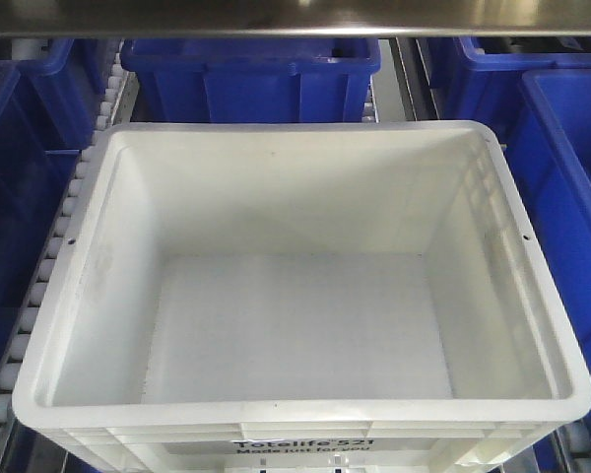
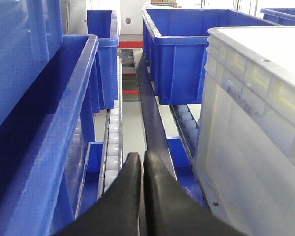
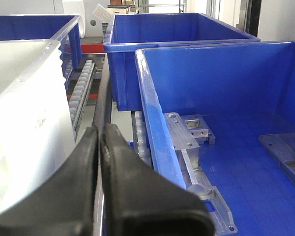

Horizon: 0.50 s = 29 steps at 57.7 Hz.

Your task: Move bin from left to right shelf

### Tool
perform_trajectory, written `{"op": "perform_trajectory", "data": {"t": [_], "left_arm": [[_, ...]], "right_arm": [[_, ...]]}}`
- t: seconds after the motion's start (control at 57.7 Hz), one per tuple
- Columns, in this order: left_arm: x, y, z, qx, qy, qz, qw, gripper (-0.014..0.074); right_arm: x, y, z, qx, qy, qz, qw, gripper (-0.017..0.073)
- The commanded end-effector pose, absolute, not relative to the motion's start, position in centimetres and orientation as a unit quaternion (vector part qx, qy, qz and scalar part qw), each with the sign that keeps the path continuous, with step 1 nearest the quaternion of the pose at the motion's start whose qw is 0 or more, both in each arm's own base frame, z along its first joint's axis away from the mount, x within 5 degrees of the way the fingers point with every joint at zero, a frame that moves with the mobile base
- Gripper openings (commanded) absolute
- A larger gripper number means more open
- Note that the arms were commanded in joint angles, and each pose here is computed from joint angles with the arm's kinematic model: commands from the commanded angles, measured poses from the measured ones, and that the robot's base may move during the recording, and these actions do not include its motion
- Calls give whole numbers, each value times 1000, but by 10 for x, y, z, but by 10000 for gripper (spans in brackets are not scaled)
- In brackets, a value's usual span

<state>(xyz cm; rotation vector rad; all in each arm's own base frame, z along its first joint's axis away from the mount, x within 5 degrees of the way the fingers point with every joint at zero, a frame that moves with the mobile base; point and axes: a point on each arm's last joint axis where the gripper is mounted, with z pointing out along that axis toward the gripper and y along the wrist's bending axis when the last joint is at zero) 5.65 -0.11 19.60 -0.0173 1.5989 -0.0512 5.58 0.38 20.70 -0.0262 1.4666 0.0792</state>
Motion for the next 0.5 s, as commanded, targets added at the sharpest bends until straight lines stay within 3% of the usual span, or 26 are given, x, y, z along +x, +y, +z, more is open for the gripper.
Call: {"op": "perform_trajectory", "data": {"t": [0.0,0.485], "left_arm": [[56,-1,197,-10,693,-28,720,-7],[56,-1,197,-10,693,-28,720,-7]], "right_arm": [[55,4,208,-15,644,34,764,-8],[55,4,208,-15,644,34,764,-8]]}}
